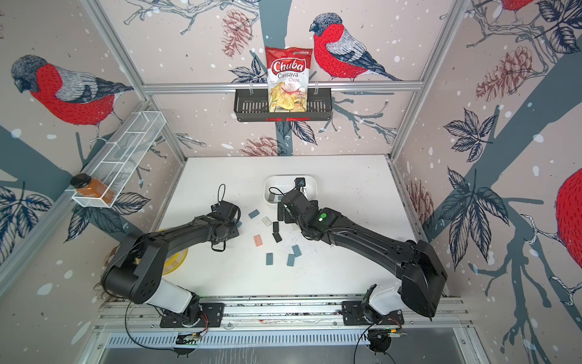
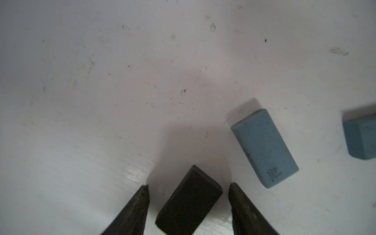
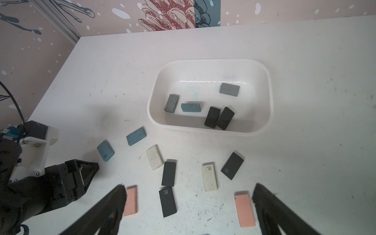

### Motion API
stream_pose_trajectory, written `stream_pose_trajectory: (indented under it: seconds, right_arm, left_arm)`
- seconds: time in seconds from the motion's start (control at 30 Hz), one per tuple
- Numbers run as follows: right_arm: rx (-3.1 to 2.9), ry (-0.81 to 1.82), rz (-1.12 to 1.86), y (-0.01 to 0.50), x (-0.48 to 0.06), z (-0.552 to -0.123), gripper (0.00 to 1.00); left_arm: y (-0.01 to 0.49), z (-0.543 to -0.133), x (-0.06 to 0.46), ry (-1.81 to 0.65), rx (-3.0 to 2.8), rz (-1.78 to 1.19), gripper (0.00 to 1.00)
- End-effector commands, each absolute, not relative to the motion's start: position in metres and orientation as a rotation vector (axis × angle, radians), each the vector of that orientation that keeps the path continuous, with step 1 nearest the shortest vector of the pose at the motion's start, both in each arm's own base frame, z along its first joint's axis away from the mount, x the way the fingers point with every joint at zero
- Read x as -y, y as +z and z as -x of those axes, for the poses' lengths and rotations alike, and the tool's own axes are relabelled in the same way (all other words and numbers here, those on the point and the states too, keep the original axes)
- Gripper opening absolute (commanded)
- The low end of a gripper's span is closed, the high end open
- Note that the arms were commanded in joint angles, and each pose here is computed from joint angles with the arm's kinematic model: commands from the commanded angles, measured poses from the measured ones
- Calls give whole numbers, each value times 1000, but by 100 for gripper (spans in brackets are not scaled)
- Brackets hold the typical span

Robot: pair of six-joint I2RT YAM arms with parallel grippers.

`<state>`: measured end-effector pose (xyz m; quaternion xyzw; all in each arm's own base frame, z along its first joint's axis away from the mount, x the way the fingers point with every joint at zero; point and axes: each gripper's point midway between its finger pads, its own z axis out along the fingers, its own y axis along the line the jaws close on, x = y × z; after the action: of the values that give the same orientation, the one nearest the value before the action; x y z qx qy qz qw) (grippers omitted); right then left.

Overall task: Put the eraser in the storage box
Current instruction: Pick up the eraser from the center of the board.

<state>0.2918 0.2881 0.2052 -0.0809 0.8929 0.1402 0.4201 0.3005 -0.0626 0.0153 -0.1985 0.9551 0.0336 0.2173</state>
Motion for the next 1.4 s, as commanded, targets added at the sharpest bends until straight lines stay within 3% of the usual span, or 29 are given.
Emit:
stream_pose_trajectory:
  seconds: [0.0, 0.23, 0.8, 1.37]
  right_arm:
    - [-2204, 367, 170, 216, -287, -294, 99]
    - [-2199, 372, 171, 218, -287, -294, 99]
    - [-2179, 391, 170, 228, -286, -291, 99]
    - [-2174, 402, 174, 228, -288, -289, 99]
  left_arm:
    - [9, -296, 66, 98, -2686, 506, 56]
    - [-3, -284, 67, 132, -2712, 499, 46]
    - [-10, -258, 80, 66, -2770, 438, 54]
    - [-19, -245, 81, 36, -2799, 441, 30]
